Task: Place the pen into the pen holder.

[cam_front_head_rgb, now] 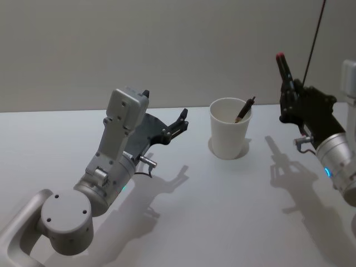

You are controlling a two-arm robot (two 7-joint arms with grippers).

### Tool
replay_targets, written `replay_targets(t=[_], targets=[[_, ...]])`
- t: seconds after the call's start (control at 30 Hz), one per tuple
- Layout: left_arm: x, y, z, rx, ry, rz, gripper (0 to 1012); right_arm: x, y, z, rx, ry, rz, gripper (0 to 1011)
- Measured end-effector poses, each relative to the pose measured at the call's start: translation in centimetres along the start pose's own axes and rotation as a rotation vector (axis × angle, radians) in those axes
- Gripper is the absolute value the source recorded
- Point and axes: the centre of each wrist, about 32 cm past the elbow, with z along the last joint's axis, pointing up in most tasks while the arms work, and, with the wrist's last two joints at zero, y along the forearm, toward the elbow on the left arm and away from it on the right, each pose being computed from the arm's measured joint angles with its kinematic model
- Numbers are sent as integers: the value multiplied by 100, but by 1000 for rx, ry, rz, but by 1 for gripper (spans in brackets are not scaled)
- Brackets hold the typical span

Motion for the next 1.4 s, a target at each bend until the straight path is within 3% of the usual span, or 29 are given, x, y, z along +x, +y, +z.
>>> replay_targets(t=[0.4,0.6,0.97,1.4], targets=[[0,0,0,0,0,0,1001,55,37,35,192,-77,82,171],[0,0,0,0,0,0,1001,62,142,-20,248,-131,132,171],[0,0,0,0,0,0,1001,43,346,-140,287,-197,189,171],[0,0,0,0,0,0,1001,3,559,-256,304,-218,217,171]])
